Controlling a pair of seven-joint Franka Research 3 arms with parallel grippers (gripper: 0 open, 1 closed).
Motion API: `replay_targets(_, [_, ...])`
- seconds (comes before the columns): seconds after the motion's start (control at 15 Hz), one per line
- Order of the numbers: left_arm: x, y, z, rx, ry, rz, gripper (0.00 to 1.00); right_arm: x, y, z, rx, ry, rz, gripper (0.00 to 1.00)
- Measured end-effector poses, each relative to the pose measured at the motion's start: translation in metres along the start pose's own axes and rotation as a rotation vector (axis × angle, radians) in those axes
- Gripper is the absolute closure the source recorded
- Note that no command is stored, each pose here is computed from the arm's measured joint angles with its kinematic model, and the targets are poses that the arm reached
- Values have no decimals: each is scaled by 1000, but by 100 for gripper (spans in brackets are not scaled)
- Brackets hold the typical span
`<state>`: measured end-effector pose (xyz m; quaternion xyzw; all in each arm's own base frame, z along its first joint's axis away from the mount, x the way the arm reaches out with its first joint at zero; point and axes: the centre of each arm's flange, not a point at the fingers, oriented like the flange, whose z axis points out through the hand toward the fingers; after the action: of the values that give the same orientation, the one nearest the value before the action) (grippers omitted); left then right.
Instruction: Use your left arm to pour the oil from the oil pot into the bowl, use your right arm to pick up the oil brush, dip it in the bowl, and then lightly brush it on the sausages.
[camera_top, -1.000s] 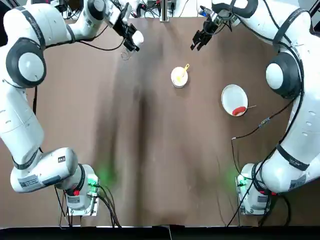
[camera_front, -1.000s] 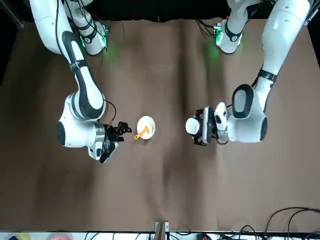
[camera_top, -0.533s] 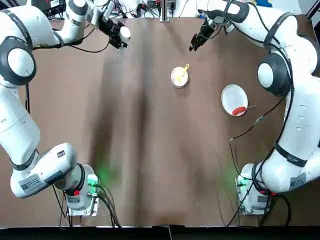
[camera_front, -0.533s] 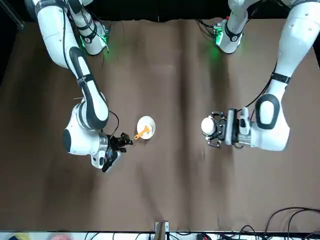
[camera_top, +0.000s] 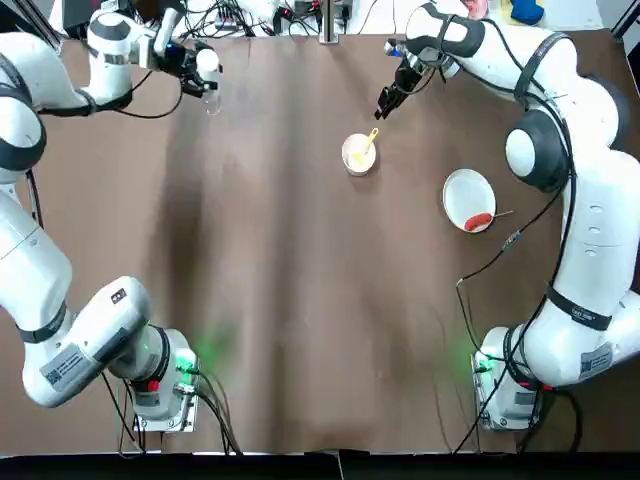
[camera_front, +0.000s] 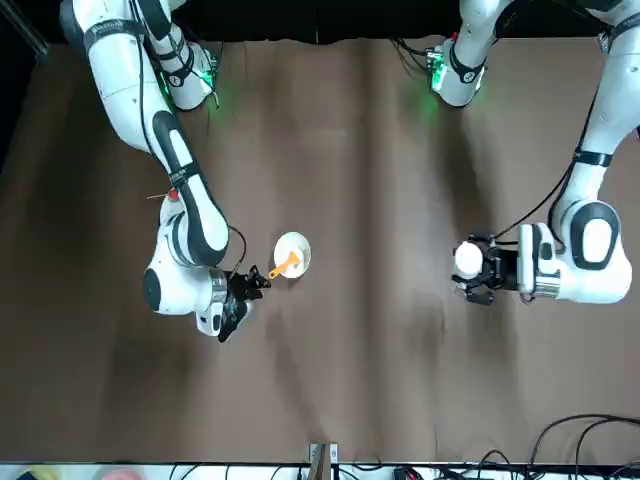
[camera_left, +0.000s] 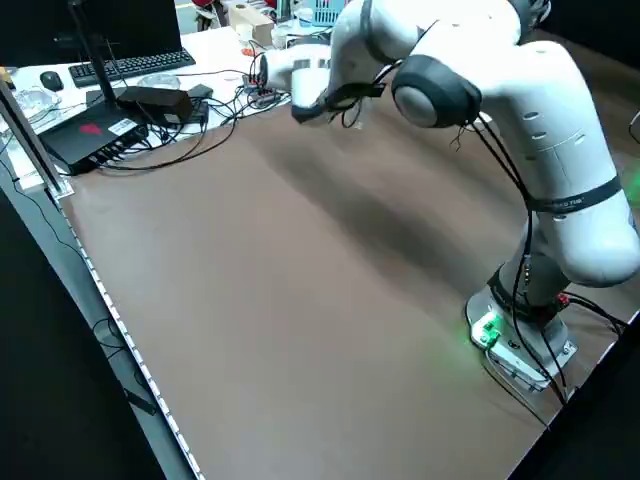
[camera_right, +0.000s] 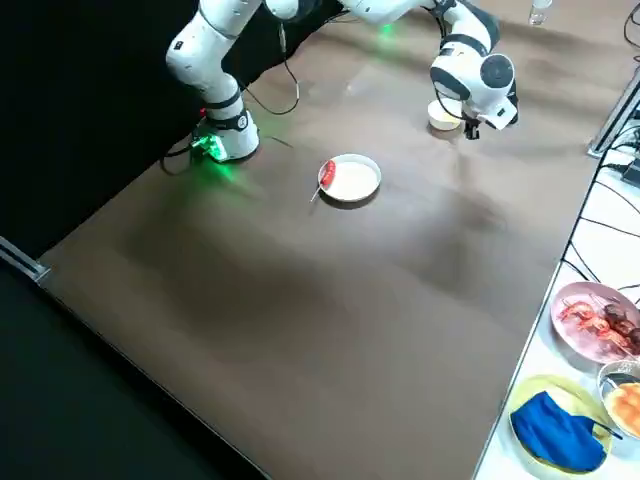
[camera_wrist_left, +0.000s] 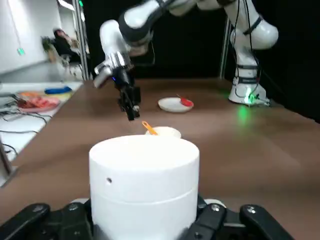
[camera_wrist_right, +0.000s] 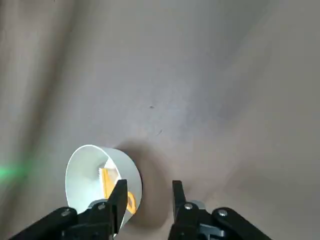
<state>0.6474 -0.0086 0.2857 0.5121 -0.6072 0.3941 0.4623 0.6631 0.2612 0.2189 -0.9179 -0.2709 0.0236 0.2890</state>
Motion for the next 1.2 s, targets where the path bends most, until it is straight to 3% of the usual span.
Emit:
replay_targets(0.33, [-47, 32, -82, 93, 101, -25, 45, -1, -10, 17, 16, -35, -12, 59])
replay_targets(0.73, [-73, 68, -154, 142, 127, 36, 45, -5, -15, 25, 41, -74, -15, 70])
replay_targets(1.2, [-117, 104, -201, 222, 129, 18, 45, -8, -14, 35, 45, -89, -12, 76])
